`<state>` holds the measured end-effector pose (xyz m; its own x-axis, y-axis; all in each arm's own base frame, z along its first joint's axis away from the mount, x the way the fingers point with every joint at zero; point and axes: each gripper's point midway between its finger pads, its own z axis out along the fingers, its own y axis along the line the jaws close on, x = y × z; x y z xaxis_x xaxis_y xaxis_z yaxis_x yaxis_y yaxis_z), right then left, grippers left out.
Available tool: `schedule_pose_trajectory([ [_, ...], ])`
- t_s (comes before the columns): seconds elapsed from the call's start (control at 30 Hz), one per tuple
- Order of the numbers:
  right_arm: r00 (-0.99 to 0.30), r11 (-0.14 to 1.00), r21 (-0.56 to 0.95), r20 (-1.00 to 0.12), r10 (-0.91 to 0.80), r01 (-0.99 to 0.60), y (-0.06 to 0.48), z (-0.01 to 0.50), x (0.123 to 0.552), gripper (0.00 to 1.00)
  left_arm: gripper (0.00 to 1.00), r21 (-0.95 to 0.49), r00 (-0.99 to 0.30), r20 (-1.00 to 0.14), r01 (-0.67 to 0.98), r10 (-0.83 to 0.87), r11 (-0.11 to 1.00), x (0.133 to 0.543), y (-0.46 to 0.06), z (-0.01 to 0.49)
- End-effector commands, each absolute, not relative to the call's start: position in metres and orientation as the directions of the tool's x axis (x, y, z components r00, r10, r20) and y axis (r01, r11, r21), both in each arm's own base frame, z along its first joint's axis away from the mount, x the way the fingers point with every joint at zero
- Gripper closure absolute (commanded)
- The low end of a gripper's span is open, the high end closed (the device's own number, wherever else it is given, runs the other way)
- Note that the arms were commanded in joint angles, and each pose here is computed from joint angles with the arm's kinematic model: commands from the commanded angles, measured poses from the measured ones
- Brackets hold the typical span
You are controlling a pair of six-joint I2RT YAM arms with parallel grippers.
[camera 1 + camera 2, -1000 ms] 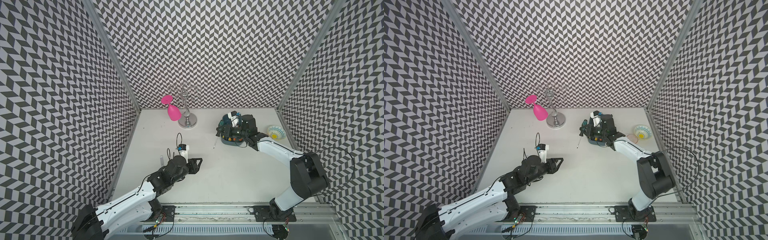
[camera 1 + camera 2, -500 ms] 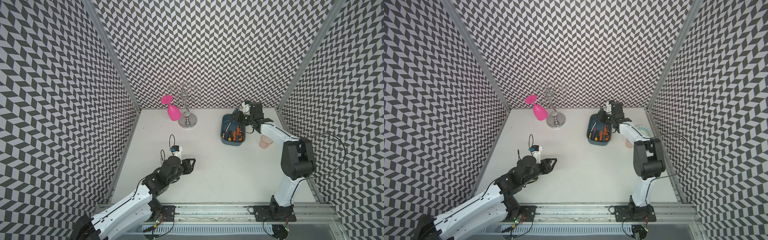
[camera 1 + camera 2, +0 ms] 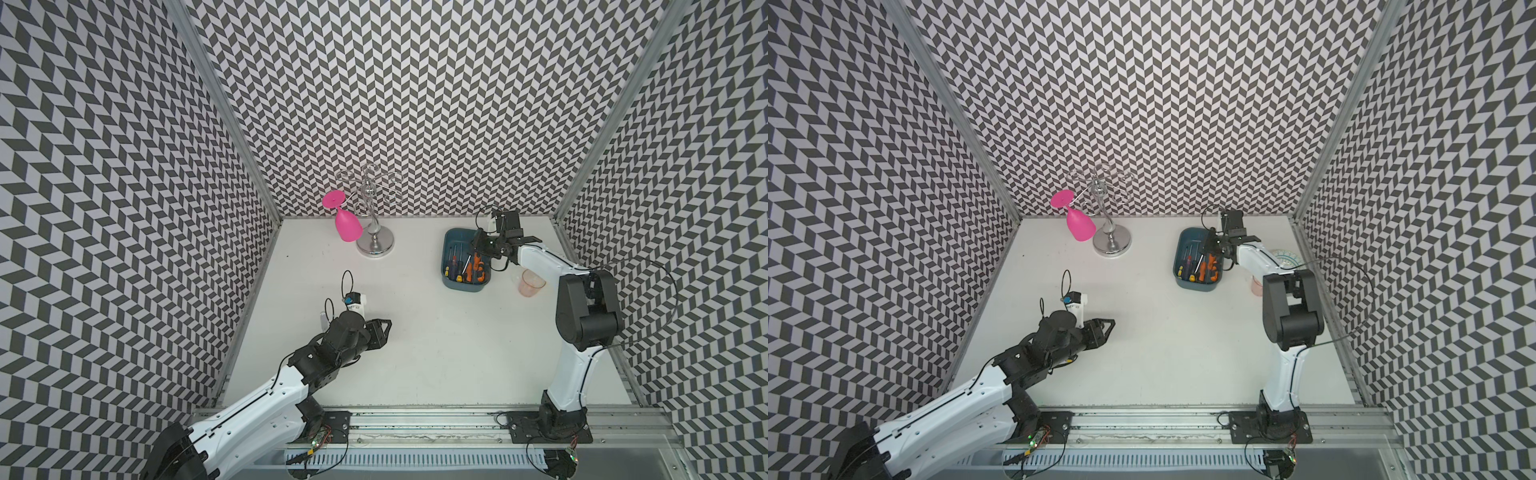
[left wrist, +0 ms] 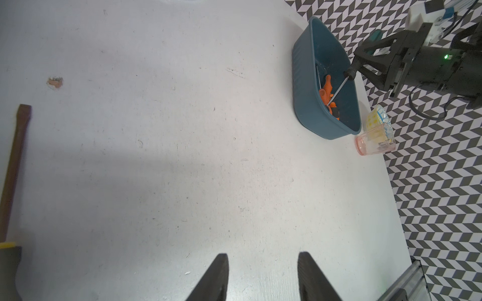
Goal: Put the screwdriver on the desktop into the storage box
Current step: Place the screwdriver in the storage box.
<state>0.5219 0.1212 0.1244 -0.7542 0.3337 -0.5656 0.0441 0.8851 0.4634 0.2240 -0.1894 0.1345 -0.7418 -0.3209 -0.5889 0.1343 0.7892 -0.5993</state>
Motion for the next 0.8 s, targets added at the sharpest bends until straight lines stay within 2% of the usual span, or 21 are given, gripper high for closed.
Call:
schedule_pose_trajectory([
  [0.0, -0.716, 0.918, 0.394, -0.629, 0.303, 0.042, 0.111, 0.134, 0.534, 0.77, 0.54, -0.604, -0.748, -0.580, 0.129, -0.323, 0.786, 0.223, -0.189, 0.129],
  [0.43, -0.762, 0.919, 0.392, -0.583, 0.283, 0.042, 0.122, 0.098, 0.531, 0.76, 0.54, -0.607, -0.760, -0.566, 0.122, -0.320, 0.785, 0.223, -0.191, 0.123],
  [0.77, -0.782, 0.918, 0.395, -0.564, 0.266, 0.028, 0.134, 0.081, 0.533, 0.70, 0.54, -0.608, -0.763, -0.562, 0.118, -0.320, 0.785, 0.223, -0.191, 0.120],
])
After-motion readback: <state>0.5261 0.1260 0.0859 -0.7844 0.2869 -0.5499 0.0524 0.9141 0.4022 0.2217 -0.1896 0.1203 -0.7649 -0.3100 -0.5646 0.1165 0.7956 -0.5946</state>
